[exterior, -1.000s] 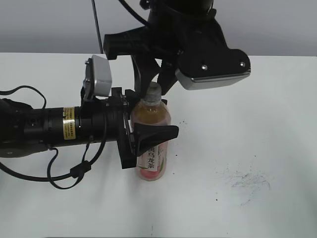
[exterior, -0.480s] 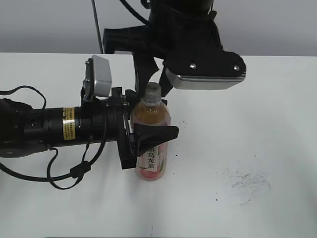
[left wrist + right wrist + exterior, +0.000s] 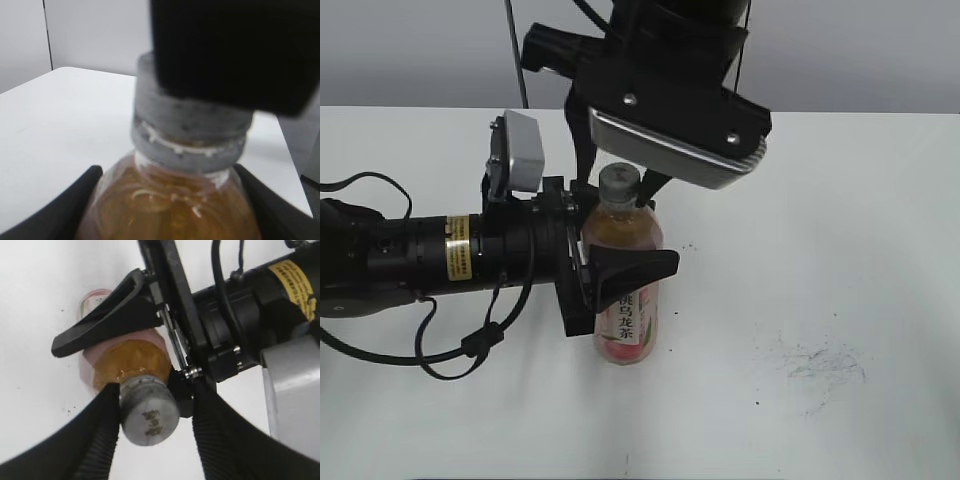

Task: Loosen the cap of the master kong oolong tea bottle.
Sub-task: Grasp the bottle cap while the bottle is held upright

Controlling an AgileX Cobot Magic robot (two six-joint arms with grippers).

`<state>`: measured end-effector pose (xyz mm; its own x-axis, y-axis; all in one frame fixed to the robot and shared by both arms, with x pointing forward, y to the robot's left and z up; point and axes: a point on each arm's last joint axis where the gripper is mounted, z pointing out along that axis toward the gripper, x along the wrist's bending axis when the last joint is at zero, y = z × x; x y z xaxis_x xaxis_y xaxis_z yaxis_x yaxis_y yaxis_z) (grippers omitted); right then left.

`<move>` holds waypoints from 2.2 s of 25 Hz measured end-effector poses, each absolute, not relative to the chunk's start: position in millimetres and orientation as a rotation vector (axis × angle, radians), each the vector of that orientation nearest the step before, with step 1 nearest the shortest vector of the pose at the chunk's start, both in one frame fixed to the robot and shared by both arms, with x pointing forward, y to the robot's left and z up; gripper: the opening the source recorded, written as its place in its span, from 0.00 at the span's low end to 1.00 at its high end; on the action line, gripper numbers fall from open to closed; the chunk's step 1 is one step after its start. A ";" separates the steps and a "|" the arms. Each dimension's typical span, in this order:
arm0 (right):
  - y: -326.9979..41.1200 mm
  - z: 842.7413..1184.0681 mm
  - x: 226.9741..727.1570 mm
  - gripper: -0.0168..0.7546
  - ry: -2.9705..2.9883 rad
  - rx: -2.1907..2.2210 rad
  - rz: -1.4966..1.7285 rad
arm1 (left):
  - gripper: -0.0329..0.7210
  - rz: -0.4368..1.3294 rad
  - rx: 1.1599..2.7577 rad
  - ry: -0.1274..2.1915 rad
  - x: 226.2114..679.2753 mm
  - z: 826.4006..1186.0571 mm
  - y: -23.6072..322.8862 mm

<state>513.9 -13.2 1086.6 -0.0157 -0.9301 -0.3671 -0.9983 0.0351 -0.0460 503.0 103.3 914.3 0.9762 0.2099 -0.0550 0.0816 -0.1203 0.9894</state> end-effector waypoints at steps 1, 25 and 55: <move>-12.5 1086.8 513.3 0.51 2.052 -1.937 0.349 | 0.64 0.111 1.692 0.225 503.2 914.3 103.4; -13.8 1087.4 517.3 0.77 3.002 0.399 0.557 | 0.64 0.113 1.690 0.227 503.3 914.4 103.1; -15.8 1079.0 516.2 0.39 2.772 1.547 0.530 | 0.64 0.113 1.690 0.227 503.3 914.4 103.1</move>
<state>516.2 -15.8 1079.0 -0.5353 0.8144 0.2240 0.8396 0.4842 0.2462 503.3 103.1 914.4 0.9750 0.2146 -0.0573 0.0841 -0.1180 0.9894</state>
